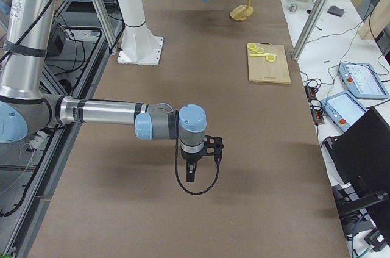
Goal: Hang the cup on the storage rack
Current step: 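Lower the mug handle onto a peg of the wooden stand, then open the left gripper and pull it back from the hung mug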
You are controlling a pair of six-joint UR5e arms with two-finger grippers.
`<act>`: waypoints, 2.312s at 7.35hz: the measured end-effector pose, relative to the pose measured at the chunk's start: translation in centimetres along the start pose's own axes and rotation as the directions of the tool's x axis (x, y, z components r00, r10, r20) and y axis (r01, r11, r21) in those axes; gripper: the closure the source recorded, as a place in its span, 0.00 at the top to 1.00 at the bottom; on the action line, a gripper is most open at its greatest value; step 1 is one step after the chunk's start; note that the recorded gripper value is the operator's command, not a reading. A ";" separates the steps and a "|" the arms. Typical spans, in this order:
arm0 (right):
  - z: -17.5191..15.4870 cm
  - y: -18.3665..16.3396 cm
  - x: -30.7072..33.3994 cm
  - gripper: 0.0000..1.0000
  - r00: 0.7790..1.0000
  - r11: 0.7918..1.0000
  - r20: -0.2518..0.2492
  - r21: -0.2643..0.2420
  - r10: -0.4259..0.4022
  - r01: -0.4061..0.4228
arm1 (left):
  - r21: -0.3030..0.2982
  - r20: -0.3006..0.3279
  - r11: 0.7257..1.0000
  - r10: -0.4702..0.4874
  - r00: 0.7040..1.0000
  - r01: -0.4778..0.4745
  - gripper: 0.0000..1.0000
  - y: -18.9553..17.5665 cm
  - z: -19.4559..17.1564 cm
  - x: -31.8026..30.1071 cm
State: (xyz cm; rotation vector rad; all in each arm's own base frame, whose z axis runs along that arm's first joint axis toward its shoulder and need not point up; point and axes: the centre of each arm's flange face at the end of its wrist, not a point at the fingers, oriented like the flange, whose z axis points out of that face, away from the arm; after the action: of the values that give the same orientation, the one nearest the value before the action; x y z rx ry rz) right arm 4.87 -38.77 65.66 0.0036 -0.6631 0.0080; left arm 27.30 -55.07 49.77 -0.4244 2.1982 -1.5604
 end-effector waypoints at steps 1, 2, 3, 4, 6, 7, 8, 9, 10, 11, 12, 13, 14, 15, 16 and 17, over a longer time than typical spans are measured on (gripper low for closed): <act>0.0 0.0 0.0 1.00 1.000 1.000 0.000 0.000 0.000 0.000 | -0.033 0.009 0.999 0.024 1.000 -0.024 0.99 0.1 -0.9 -0.1; 0.0 -0.1 0.0 1.00 1.000 1.000 0.000 0.000 0.000 0.000 | -0.076 0.011 0.996 0.048 0.999 -0.047 0.99 0.2 -2.3 -0.1; 0.0 -0.1 0.0 1.00 1.000 1.000 0.000 0.001 0.000 0.000 | -0.120 0.009 0.991 0.066 0.998 -0.064 0.99 0.6 -3.1 -0.1; 0.0 -0.1 0.0 1.00 1.000 1.000 0.000 0.001 0.000 0.000 | -0.151 0.007 0.986 0.077 0.997 -0.075 0.99 1.3 -3.4 0.0; 0.0 -0.1 0.0 1.00 1.000 1.000 0.000 0.000 0.001 -0.001 | -0.182 0.002 0.980 0.082 0.997 -0.081 0.99 2.3 -3.6 0.1; 0.1 -0.1 0.0 1.00 1.000 1.000 0.000 0.000 0.002 -0.002 | -0.203 -0.008 0.974 0.098 0.995 -0.098 0.99 3.3 -3.9 0.4; 0.1 -0.2 0.1 1.00 1.000 1.000 0.000 -0.001 0.002 -0.002 | -0.229 -0.024 0.962 0.148 0.989 -0.149 0.99 4.4 -4.5 0.6; 0.1 -0.2 0.1 1.00 1.000 1.000 0.000 -0.002 0.003 -0.003 | -0.260 -0.031 0.938 0.228 0.973 -0.228 0.99 5.6 -5.1 0.7; 0.2 -0.2 0.1 1.00 1.000 1.000 0.000 -0.003 0.004 -0.004 | -0.299 -0.037 0.898 0.326 0.944 -0.322 0.99 6.9 -5.5 0.6; 0.2 -0.2 0.1 1.00 1.000 1.000 0.000 -0.003 0.004 -0.004 | -0.334 -0.064 0.831 0.451 0.890 -0.445 0.99 8.2 -5.8 0.5; 0.2 -0.2 0.2 1.00 1.000 1.000 0.000 -0.004 0.006 -0.006 | -0.355 -0.104 0.737 0.581 0.807 -0.576 0.99 9.0 -5.9 0.4; 0.3 -0.2 0.2 1.00 1.000 1.000 0.000 -0.005 0.008 -0.008 | -0.367 -0.142 0.614 0.705 0.694 -0.699 0.99 9.4 -6.0 0.1; 0.3 -0.1 0.2 1.00 1.000 1.000 -0.001 -0.006 0.009 -0.009 | -0.366 -0.180 0.471 0.811 0.557 -0.803 0.99 9.5 -6.0 -0.3; 0.3 -0.1 0.2 1.00 1.000 1.000 -0.001 -0.006 0.010 -0.010 | -0.343 -0.213 0.304 0.896 0.388 -0.889 0.99 9.5 -5.7 -0.5; 0.3 -0.1 0.3 1.00 1.000 1.000 -0.001 -0.007 0.011 -0.011 | -0.308 -0.226 0.131 0.952 0.206 -0.942 0.99 9.1 -5.4 -0.7; 0.4 0.0 0.3 1.00 1.000 1.000 -0.001 -0.009 0.013 -0.013 | -0.280 -0.215 -0.044 0.976 0.018 -0.959 0.99 8.1 -5.8 -0.9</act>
State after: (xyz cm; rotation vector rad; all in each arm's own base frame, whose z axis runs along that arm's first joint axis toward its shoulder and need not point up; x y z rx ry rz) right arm 4.87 -38.81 66.15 -0.0093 -0.6624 0.0181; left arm 25.13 -47.28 43.87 0.9486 1.7837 -0.2378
